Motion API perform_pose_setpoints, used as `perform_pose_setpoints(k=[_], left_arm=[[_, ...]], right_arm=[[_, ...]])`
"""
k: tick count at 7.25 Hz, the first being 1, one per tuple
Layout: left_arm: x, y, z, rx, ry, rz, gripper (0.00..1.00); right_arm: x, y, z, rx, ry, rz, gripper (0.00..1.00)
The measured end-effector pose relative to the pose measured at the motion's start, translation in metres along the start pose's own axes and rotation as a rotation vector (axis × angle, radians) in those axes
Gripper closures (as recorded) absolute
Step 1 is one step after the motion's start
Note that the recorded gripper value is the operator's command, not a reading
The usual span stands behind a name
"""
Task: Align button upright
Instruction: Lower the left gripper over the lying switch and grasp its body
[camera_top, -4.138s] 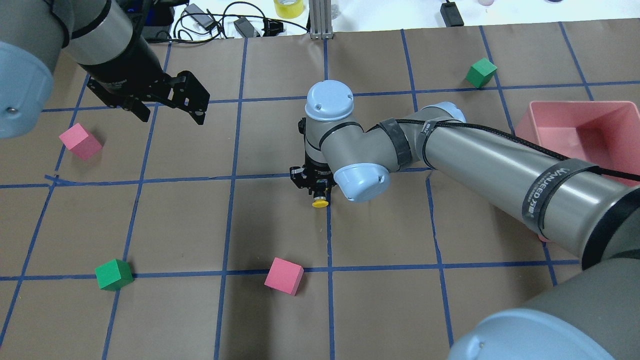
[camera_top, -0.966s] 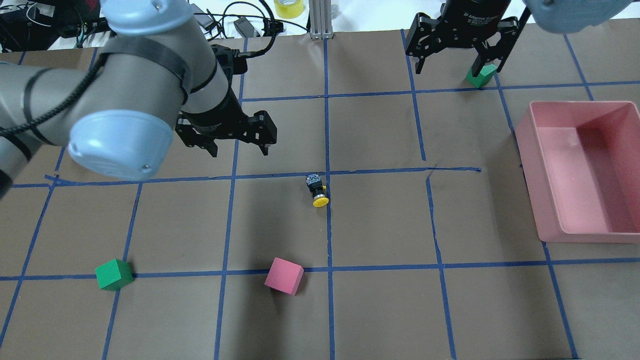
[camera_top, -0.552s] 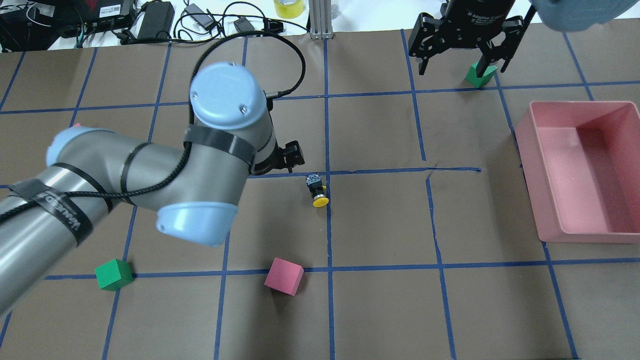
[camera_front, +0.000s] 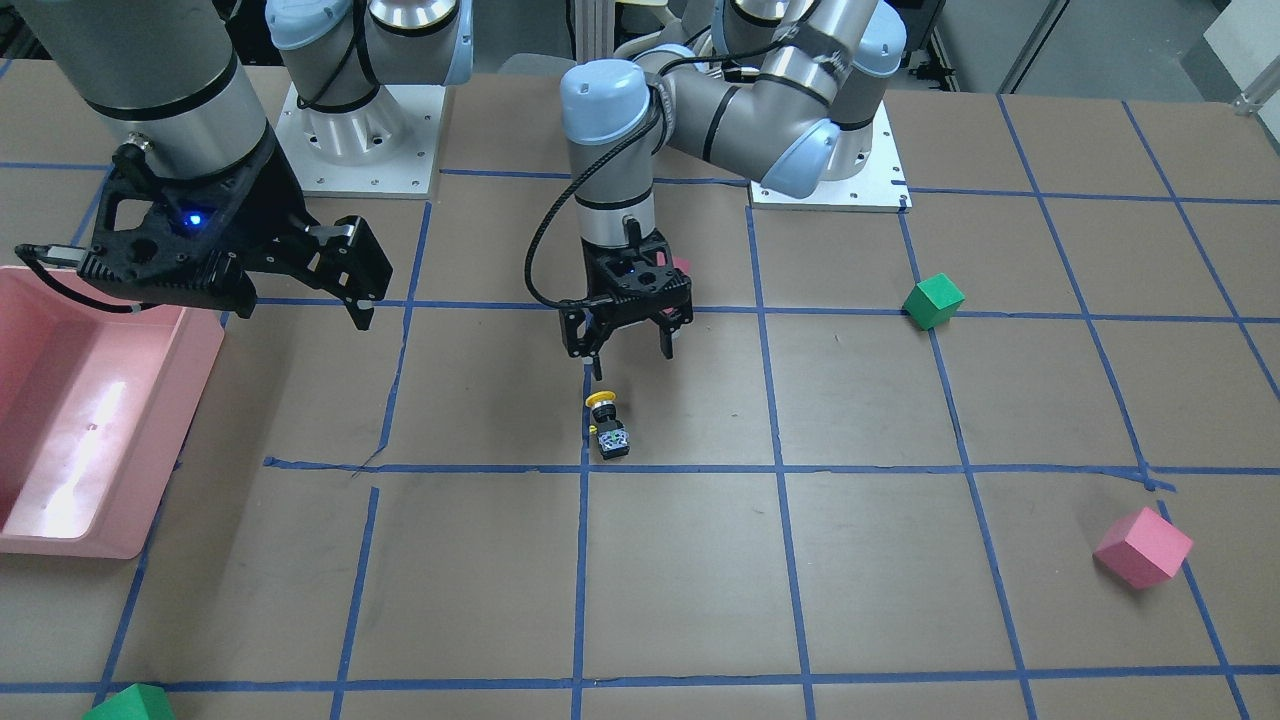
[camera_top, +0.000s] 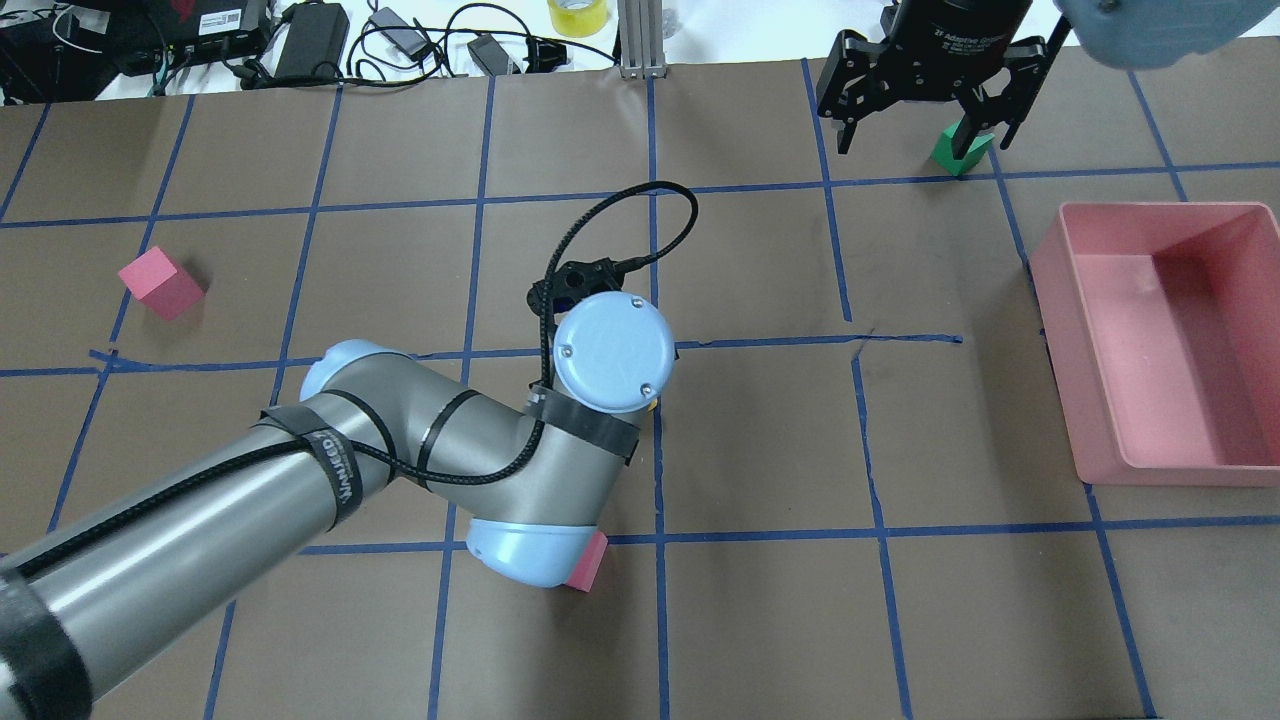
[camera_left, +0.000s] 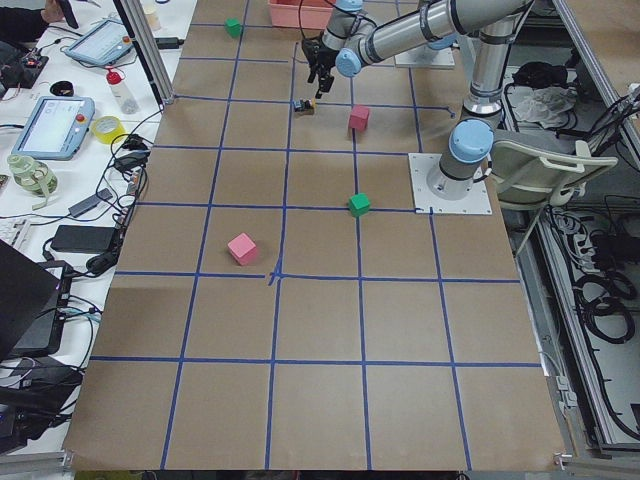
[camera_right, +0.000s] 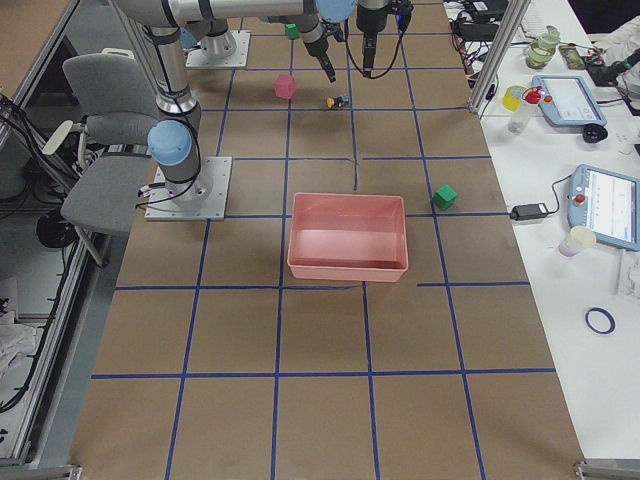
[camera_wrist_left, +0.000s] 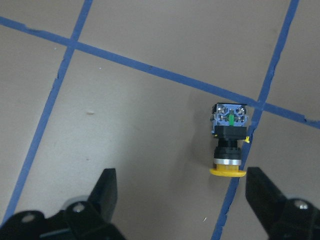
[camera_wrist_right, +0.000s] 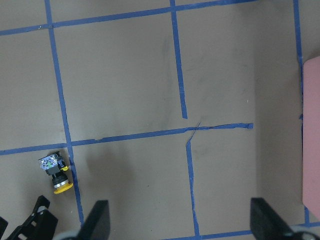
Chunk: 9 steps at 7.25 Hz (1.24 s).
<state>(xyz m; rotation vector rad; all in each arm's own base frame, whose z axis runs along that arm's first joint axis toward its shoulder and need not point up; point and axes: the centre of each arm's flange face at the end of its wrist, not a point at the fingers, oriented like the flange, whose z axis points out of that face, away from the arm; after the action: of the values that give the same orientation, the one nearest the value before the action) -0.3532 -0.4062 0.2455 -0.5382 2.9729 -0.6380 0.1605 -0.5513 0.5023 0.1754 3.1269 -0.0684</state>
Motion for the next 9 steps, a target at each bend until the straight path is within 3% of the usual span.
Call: perform_pose_setpoints(k=[2, 5, 7, 9], left_arm=[[0.012, 0.022, 0.025, 0.089, 0.04, 0.008, 0.1], [0.002, 0.048, 0.072, 0.177, 0.034, 0.067, 0.1], [0.012, 0.058, 0.082, 0.21, 0.07, 0.111, 0.1], [0.015, 0.069, 0.09, 0.204, 0.062, 0.206, 0.1]], right_arm=[[0.0, 0.0, 0.001, -0.002, -0.002, 0.004, 0.0], [-0.001, 0.0, 0.001, -0.001, -0.006, 0.006, 0.0], [-0.001, 0.0, 0.001, -0.002, -0.006, 0.006, 0.0], [-0.002, 0.0, 0.002, -0.003, -0.006, 0.004, 0.0]])
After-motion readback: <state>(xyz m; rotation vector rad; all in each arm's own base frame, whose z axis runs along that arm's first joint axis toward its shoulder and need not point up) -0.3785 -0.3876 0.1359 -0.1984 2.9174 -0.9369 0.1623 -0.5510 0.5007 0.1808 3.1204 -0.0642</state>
